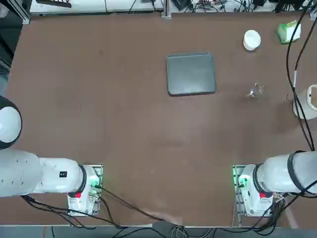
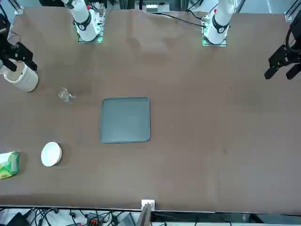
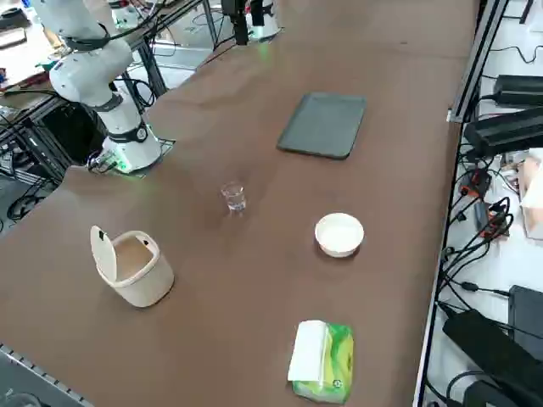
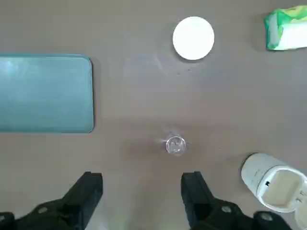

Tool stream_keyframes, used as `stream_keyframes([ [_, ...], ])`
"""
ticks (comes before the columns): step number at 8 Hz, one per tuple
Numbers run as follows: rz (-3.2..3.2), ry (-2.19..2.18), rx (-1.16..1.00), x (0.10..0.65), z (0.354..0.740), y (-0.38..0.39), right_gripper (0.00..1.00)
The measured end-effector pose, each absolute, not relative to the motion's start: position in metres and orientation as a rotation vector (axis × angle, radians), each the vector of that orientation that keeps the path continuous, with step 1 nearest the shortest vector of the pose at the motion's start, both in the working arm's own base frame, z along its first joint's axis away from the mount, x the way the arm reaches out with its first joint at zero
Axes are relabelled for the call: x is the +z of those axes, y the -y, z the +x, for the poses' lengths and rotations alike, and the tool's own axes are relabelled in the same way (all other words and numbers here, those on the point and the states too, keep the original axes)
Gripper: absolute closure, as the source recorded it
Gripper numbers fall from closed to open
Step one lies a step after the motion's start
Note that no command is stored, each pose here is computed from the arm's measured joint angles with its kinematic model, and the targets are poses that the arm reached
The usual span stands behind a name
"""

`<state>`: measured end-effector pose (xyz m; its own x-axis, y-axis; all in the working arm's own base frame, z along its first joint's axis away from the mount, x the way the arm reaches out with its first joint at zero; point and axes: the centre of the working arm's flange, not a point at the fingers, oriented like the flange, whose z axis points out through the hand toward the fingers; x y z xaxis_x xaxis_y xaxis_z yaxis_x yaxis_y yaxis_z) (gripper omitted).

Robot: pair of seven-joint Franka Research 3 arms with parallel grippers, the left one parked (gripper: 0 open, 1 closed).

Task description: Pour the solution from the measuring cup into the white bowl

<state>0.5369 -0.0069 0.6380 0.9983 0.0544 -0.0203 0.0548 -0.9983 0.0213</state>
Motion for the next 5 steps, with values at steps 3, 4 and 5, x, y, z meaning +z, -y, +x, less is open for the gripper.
stream_keyframes([
  [3, 3.146, -0.084, -0.038, 0.6350, 0.5385, 0.0051, 0.00],
  [4, 3.145, -0.081, -0.042, 0.6337, 0.5393, 0.0051, 0.00],
  [5, 3.139, -0.034, -0.060, 0.6276, 0.5425, 0.0058, 0.00],
])
